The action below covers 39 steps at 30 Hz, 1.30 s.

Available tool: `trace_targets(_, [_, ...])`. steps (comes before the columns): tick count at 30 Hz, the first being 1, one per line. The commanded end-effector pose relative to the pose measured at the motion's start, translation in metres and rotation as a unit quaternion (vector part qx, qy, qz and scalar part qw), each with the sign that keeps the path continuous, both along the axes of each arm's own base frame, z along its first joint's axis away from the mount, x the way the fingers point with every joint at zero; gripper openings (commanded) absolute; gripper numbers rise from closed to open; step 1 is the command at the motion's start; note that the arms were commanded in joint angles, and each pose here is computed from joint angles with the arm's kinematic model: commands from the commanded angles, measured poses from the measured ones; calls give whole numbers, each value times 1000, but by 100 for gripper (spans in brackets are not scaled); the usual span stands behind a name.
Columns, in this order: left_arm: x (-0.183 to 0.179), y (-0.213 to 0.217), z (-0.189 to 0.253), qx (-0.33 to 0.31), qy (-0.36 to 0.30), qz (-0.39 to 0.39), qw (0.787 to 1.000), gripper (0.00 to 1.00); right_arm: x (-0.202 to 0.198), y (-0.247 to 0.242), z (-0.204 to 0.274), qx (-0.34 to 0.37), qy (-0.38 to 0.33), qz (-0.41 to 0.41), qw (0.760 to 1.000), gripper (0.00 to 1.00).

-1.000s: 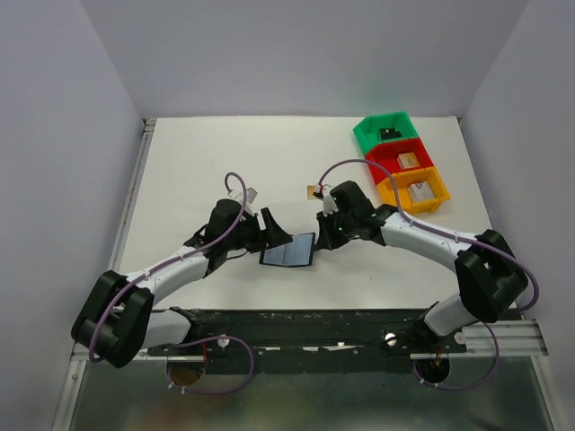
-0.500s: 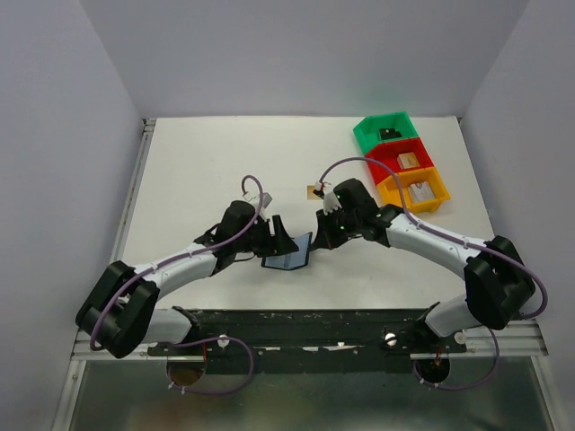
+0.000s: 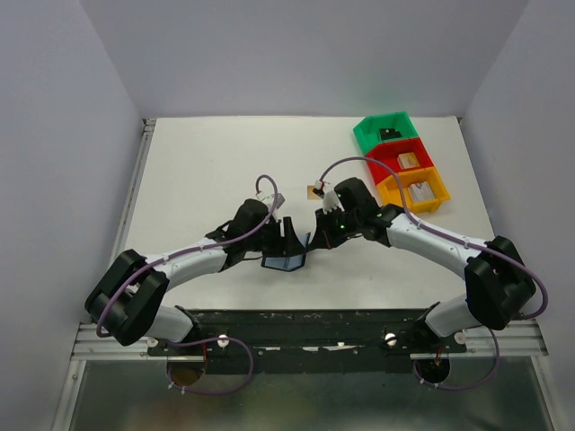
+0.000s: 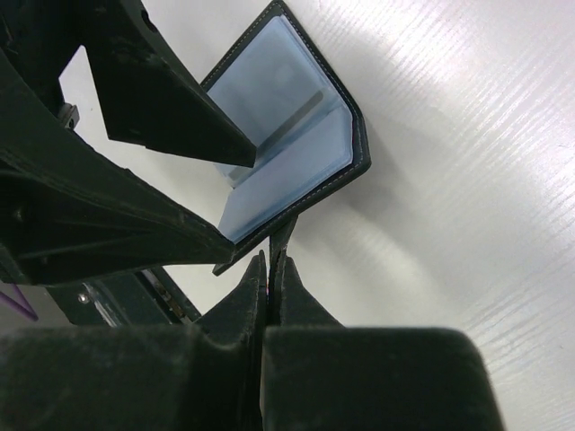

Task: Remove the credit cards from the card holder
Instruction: Remove the credit card from the card holder.

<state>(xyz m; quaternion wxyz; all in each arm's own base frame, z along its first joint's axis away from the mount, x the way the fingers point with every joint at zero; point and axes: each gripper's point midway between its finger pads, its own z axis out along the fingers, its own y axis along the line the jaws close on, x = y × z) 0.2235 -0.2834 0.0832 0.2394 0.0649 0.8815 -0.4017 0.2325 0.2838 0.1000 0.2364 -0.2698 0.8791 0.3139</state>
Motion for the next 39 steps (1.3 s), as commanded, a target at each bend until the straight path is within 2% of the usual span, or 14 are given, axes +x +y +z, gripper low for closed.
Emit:
trace_targets(1, [4,-1,-2,19,-10,0,1000,68,3,6,20,32,-13,5,999,0])
trace_targets(5, [5,2,-5,27,-11,6,1000,63,4,2,17,29,-12,3,1000,0])
trace_targets(15, [8,4,-8,36,-10,15,999,62,4,-4,12,22,-11,2,1000,0])
trace_targets(20, [7,1,-6,29,-9,9,1000,63,3,-2,15,28,-10,6,1000,0])
trace_targets(26, [7,-4,-2,29,-13,2,999,70,3,0,15,30,-7,10,999,0])
trace_targets(39, [7,-2,-7,38,-12,6,999,66,4,-2,13,27,-7,7,1000,0])
